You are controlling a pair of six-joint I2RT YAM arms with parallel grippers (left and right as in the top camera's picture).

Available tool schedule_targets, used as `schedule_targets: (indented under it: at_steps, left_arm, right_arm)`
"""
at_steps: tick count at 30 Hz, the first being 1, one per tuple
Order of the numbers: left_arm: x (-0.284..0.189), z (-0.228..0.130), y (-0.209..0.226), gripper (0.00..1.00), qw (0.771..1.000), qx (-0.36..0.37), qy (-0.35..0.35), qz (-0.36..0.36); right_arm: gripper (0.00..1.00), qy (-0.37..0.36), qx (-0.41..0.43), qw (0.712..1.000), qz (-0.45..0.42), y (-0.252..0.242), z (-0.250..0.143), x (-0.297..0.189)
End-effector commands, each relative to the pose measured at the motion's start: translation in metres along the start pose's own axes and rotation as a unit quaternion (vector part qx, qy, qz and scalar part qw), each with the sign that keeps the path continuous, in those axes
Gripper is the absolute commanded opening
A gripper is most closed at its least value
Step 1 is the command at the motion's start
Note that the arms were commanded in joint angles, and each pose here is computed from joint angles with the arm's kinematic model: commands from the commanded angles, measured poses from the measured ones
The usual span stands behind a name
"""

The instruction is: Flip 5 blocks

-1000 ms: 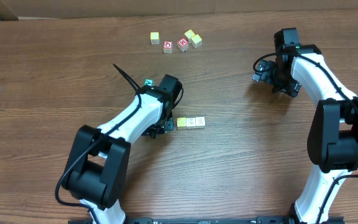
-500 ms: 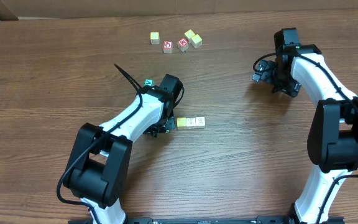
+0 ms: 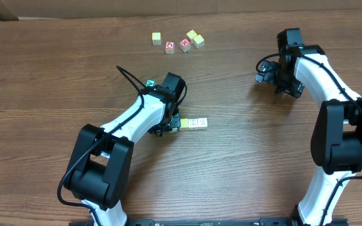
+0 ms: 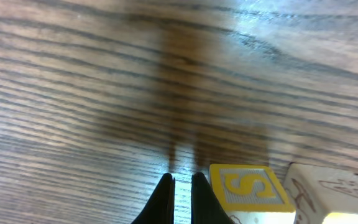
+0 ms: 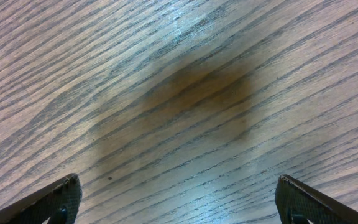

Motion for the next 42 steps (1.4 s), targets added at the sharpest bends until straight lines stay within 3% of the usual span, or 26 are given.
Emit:
schedule_targets:
  at_steps: [1, 30, 38, 42]
  left_arm:
    - [0.004, 0.002, 0.0, 0.04, 1.0, -0.009, 0.001, -0.009]
    - [0.001, 0.021, 0.0, 0.04, 0.999, -0.015, -0.044, -0.001]
    - [-0.045, 0.044, 0.01, 0.04, 0.998, -0.03, -0.063, -0.009]
    - [-0.067, 0.032, 0.006, 0.04, 0.998, -0.025, -0.038, -0.037]
  right_arm:
    - [1.0, -0.009, -0.002, 1.0, 0.009, 0.004, 0.007, -0.004]
    - [1.0, -0.009, -0.002, 1.0, 0.009, 0.004, 0.007, -0.004]
    - [1.0, -0.009, -0.002, 1.0, 0.009, 0.004, 0.007, -0.004]
    - [1.0, -0.009, -0.002, 1.0, 0.009, 0.004, 0.007, -0.004]
Point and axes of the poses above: each gripper's point midway between its finger pads, its own x axis out along the fingers, its own y axis along the line the jaws close on, z = x × y, the point moved 3 cm from there along -x, back along the fingers, and after that the axes turned 3 degrees about x, right-handed, at the moved point
